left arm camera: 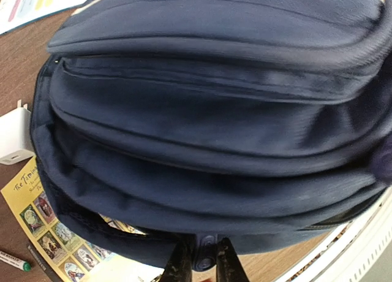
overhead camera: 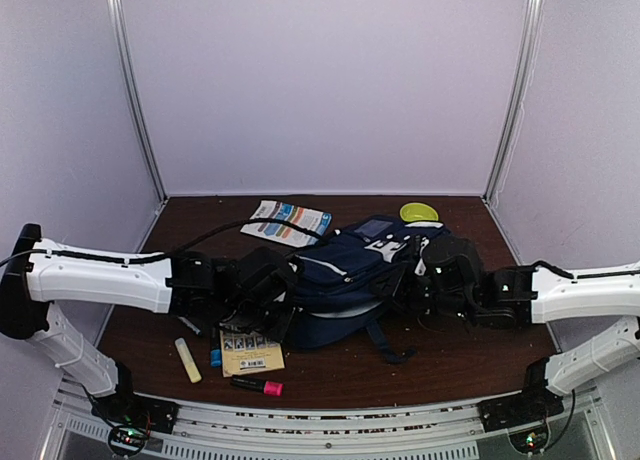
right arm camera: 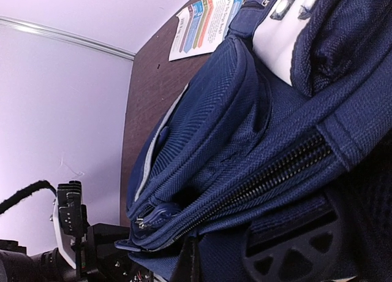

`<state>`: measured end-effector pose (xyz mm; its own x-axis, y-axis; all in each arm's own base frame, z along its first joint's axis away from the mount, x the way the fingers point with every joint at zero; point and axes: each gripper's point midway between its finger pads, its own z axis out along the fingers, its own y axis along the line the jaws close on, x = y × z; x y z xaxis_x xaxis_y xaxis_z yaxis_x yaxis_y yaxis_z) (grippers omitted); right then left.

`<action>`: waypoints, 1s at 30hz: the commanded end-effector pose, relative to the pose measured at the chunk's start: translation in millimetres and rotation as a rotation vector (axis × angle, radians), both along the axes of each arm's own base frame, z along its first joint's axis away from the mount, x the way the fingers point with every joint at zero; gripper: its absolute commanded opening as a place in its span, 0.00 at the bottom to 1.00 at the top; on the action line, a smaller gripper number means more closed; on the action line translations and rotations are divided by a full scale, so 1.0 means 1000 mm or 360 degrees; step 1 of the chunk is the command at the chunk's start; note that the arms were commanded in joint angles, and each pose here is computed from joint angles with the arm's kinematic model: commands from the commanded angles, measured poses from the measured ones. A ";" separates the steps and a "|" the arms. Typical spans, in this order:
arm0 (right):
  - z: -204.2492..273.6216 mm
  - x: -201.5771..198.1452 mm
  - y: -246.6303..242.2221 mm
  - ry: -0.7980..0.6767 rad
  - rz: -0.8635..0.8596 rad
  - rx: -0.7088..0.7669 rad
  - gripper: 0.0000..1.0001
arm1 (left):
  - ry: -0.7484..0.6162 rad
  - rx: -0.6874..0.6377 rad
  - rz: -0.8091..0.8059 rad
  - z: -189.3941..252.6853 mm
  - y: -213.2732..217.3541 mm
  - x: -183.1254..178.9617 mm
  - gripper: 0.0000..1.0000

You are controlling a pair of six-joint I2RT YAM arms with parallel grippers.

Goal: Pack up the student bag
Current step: Unzip the largest pocket of the student bag.

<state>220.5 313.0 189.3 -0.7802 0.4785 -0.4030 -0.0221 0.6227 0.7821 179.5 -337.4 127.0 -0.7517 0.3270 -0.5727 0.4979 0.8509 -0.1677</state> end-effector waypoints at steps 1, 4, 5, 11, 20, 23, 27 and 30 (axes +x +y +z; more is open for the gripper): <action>0.017 0.011 -0.015 -0.0117 -0.0090 0.0035 0.00 | -0.0044 -0.0029 0.0027 0.012 0.004 0.007 0.00; 0.023 0.007 -0.006 -0.0152 -0.0004 0.0079 0.23 | -0.0031 -0.0109 -0.0042 0.019 -0.008 0.004 0.00; 0.024 0.005 -0.001 -0.0154 0.0035 0.0100 0.34 | -0.0030 -0.0127 -0.0061 0.022 -0.011 0.003 0.00; 0.027 -0.009 0.028 -0.0129 0.0231 0.0255 0.66 | -0.0080 -0.0217 -0.0153 0.050 -0.025 0.000 0.00; 0.009 -0.029 0.066 0.0058 0.0270 0.0300 0.65 | -0.0123 -0.0273 -0.0212 0.070 -0.037 -0.003 0.00; -0.004 -0.032 0.065 0.0106 0.0230 0.0303 0.67 | -0.0137 -0.0288 -0.0208 0.075 -0.034 -0.004 0.00; -0.010 -0.032 0.062 0.0100 0.0214 0.0295 0.60 | -0.0149 -0.0282 -0.0202 0.075 -0.029 -0.004 0.00; -0.011 -0.029 0.055 0.0056 0.0188 0.0225 0.40 | -0.0145 -0.0238 -0.0181 0.068 -0.022 -0.004 0.00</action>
